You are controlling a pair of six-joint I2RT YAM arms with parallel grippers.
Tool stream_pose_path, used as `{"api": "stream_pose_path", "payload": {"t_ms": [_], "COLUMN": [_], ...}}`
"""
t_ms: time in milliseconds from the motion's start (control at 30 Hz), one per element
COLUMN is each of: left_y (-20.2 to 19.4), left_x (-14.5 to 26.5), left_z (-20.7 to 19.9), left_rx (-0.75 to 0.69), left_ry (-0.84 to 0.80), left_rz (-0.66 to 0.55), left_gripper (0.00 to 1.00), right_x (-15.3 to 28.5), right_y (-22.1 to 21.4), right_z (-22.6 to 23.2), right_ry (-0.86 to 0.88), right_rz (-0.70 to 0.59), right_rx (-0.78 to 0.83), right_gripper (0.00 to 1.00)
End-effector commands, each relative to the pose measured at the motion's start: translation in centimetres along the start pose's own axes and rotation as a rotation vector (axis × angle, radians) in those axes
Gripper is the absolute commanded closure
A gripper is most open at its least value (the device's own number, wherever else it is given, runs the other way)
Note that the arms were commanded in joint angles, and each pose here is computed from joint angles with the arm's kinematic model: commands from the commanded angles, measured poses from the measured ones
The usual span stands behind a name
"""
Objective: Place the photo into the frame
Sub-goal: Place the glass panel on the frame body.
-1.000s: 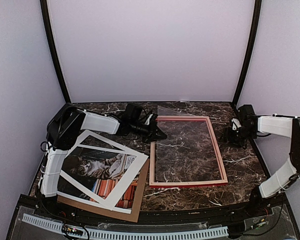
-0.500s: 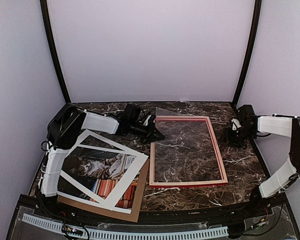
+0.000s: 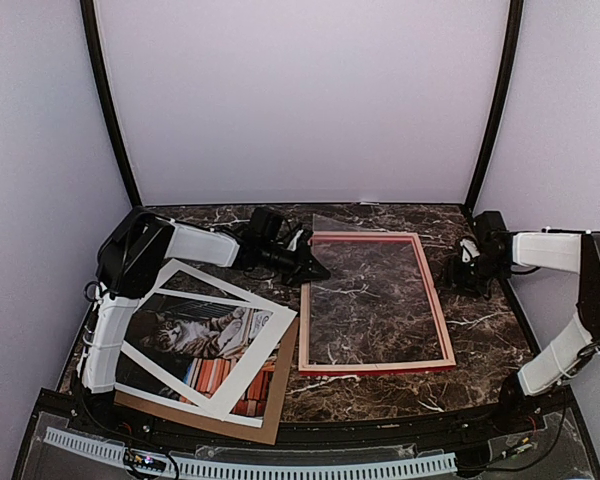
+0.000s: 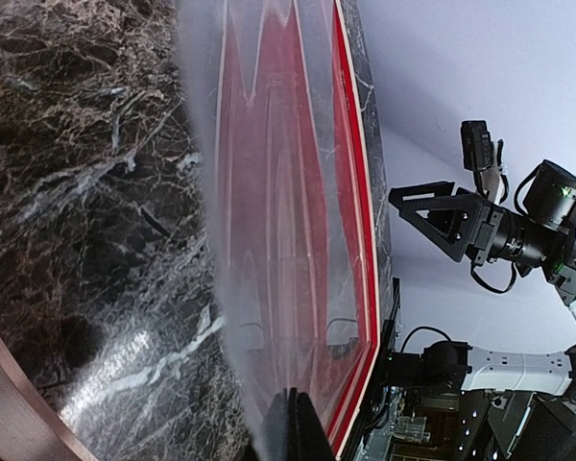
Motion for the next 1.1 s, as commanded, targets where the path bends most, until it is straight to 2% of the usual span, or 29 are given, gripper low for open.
{"api": "stream_pose_path", "payload": {"t_ms": [0,1067], "left_y": [0.8,0.4], "left_x": [0.3,0.1], "left_z": [-1.0,-4.0], "left_rx": [-0.026,0.106], "left_ry": [-0.033,-0.206], "left_rz": [-0.005,0.063], "left_gripper": [1.0,1.0], "right_x": [-0.4,-1.9], "right_y": [0.3,-0.4], "right_z": [0.6,0.8], "right_ry": [0.013,-0.003], "right_rz": [-0.01,0.022], "right_rx": [0.022,0.037], "right_gripper": [0.38,0.38]}}
Point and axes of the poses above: each gripper's point midway between its finger pads, its own x axis back along the fingers, its own z axis along the line the jaws close on, y = z × x, the point moved 3 cm from there along x, back along the fingers, and after that the axes turned 13 degrees about -x, right-handed, at the moved point
